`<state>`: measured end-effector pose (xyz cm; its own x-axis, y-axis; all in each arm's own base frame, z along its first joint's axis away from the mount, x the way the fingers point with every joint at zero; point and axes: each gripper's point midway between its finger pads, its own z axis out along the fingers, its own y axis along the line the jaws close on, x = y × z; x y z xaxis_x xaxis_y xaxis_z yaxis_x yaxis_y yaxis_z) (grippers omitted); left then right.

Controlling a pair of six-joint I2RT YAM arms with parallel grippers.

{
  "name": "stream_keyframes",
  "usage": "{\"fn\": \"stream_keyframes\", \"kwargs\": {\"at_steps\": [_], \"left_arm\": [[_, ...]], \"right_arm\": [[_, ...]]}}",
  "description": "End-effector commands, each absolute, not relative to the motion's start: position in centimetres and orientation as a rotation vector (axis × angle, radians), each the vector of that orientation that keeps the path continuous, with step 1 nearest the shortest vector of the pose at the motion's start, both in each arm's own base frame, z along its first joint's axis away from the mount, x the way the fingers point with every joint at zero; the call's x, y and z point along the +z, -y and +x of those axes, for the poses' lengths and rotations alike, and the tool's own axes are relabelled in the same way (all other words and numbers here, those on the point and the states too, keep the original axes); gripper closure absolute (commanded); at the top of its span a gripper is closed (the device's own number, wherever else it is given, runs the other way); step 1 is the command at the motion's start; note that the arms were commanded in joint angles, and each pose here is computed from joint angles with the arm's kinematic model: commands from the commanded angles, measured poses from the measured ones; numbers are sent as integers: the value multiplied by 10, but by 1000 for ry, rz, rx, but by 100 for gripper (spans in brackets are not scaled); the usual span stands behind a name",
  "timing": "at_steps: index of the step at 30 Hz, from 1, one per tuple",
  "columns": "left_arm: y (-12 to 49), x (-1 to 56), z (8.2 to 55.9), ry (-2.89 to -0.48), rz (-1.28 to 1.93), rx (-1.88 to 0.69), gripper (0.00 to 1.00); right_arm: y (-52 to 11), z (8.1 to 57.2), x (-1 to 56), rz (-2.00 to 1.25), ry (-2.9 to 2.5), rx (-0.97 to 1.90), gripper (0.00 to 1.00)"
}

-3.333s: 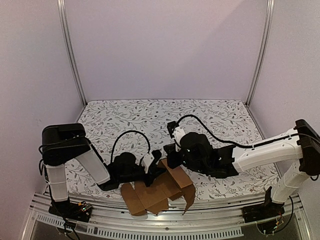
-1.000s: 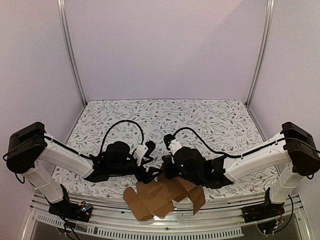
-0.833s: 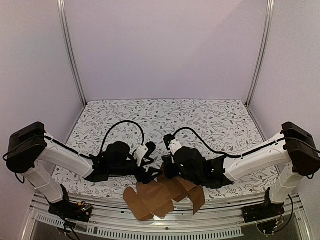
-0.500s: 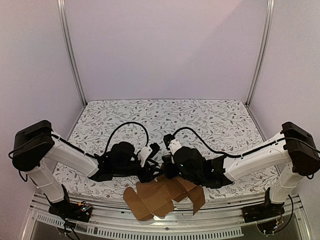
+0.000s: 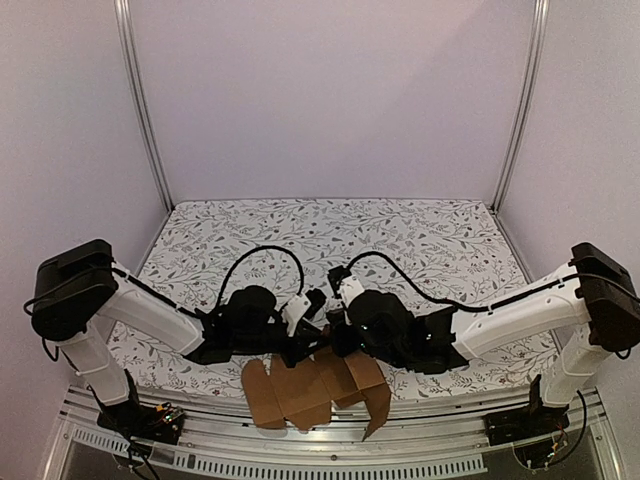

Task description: Fold the paper box

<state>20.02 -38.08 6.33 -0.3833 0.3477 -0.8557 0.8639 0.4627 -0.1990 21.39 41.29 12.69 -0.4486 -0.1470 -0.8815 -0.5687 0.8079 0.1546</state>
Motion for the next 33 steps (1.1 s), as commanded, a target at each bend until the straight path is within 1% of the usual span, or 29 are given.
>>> {"fn": "stream_keyframes", "kwargs": {"at_steps": [1,8,11,14,16,18,19,20,22,25,28,33], "left_arm": [[386,65,203,-1917,1015,-805,81],[388,66,203,-1909,1019,-786,81],[387,66,203,-1911,1020,-781,81],[387,66,202,-1909,1024,-776,81],[387,65,201,-1909,1023,-773,81],[387,64,201,-1910,1021,-768,81],[386,63,201,-1909,1018,-765,81],[385,61,200,-1913,1017,-762,81],[384,57,199,-1920,1015,-762,81],[383,54,198,-1926,1010,-761,80],[382,53,199,-1926,1003,-755,80],[381,53,200,-1923,995,-748,80]], "right_arm": [[-405,212,150,-530,-1990,559,100],[-401,210,179,-501,-1947,619,100],[-400,211,180,-495,-1946,610,100],[-401,212,164,-491,-1973,588,100],[-413,209,139,-515,-2020,615,100],[-432,199,107,-547,-2074,653,100],[-438,192,75,-589,-2125,619,100],[-439,185,52,-619,-2158,589,100],[-435,174,26,-635,-2199,555,100],[-422,171,18,-618,-2214,518,100],[-411,175,25,-602,-2200,475,100],[-411,179,47,-578,-2162,494,100]]}}
